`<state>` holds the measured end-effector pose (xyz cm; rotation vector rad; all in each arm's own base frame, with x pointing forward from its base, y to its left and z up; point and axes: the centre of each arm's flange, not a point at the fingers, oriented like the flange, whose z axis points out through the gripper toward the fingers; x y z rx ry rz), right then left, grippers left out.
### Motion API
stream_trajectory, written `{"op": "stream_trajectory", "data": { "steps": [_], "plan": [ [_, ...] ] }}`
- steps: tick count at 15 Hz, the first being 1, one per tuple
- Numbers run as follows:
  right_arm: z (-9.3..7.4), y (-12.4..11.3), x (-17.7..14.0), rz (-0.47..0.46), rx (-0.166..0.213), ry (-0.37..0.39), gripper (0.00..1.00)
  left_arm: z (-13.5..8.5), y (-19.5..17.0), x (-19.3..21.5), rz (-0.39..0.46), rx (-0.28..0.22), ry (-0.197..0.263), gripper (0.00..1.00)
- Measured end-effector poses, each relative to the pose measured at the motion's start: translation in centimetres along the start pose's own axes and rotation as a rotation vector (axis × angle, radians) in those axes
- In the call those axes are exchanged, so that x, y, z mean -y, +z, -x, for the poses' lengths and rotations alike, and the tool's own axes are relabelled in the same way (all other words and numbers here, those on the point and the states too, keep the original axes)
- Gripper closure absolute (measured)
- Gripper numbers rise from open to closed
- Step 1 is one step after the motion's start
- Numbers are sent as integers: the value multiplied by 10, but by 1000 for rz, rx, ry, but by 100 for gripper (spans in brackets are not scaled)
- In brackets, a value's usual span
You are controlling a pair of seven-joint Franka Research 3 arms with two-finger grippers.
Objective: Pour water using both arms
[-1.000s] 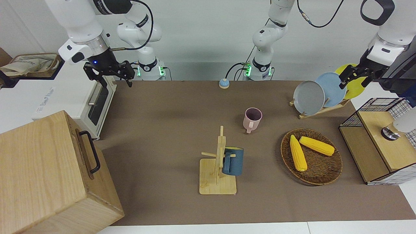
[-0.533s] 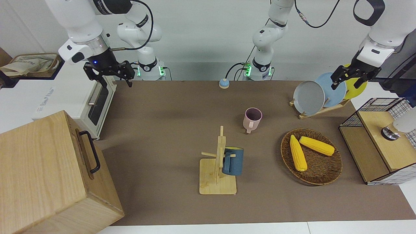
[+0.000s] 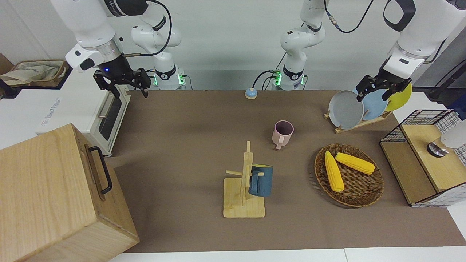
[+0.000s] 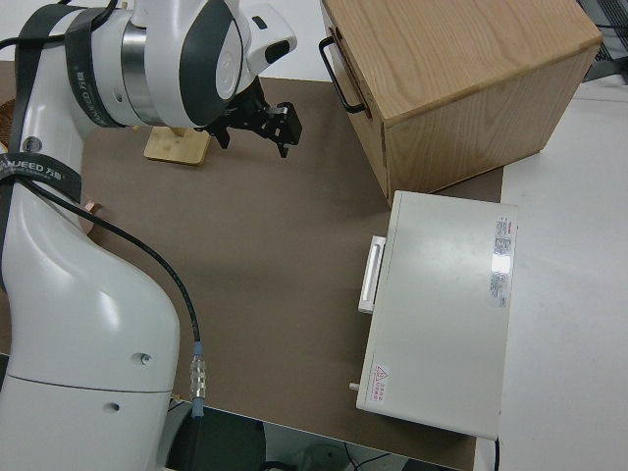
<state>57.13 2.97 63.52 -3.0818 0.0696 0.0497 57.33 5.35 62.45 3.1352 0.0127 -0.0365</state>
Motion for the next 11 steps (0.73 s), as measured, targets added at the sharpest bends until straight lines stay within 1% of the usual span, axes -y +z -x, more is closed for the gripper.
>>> {"op": "stream_trajectory", "data": {
  "steps": [2,4,7,11],
  "plan": [
    [0,0,0,0,0,0,0,4,-5,-5,-2,3,1,0],
    [0,0,0,0,0,0,0,12,-12,-14,16,12,9,0],
    [0,0,0,0,0,0,0,21,-25,-32,38,1,34,0],
    [0,0,0,0,0,0,0,23,-26,-55,39,11,62,0]
  ]
}}
